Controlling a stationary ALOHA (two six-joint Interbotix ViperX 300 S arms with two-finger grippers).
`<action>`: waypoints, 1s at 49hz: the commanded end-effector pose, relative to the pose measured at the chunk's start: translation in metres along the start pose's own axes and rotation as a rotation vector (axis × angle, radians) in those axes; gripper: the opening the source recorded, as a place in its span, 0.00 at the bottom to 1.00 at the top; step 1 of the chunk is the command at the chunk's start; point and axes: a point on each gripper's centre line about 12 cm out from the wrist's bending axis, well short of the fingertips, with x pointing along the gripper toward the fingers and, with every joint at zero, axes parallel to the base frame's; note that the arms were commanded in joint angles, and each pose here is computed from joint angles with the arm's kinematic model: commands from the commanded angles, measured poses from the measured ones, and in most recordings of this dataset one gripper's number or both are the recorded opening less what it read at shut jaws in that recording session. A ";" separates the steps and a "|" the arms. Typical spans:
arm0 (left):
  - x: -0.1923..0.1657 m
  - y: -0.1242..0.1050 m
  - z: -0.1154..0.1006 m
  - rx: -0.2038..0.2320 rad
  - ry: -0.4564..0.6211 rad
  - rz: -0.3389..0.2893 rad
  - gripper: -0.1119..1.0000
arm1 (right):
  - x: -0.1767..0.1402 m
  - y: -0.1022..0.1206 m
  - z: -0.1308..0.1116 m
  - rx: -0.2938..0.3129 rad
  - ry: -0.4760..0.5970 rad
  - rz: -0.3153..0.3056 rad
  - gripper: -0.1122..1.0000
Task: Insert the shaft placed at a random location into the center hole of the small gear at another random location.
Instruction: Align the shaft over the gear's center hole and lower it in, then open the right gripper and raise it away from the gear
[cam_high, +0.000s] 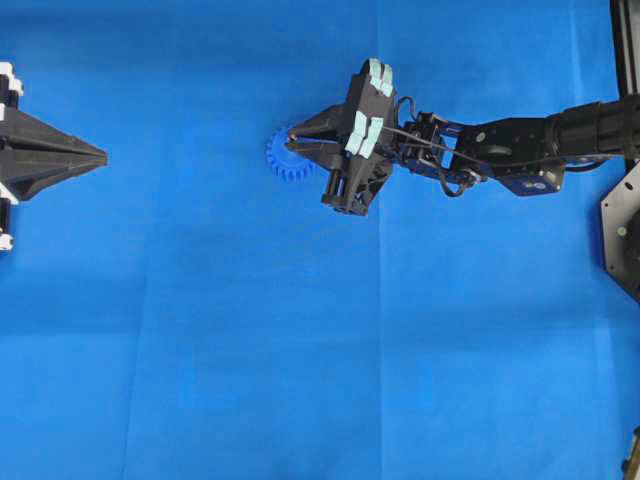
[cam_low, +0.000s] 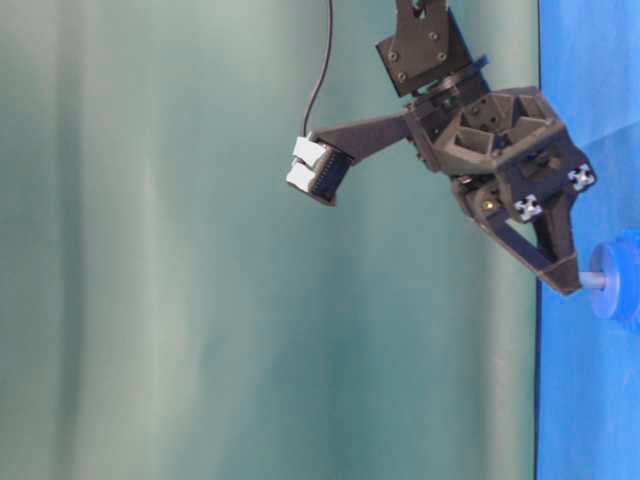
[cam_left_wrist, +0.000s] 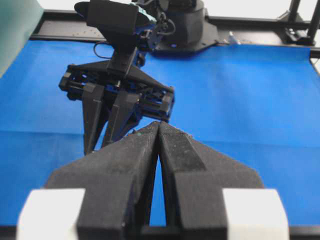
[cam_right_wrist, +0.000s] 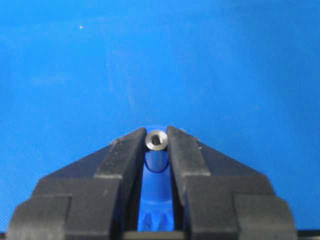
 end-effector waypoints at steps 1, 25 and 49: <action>0.001 0.001 0.003 -0.002 -0.008 0.003 0.10 | 0.001 0.001 0.009 0.004 -0.031 0.000 0.14; 0.001 0.001 0.001 0.000 -0.003 0.003 0.10 | 0.010 0.001 0.000 0.001 -0.005 -0.002 0.14; 0.001 0.001 0.001 0.000 -0.003 0.003 0.10 | 0.010 0.001 -0.003 0.004 0.029 -0.001 0.29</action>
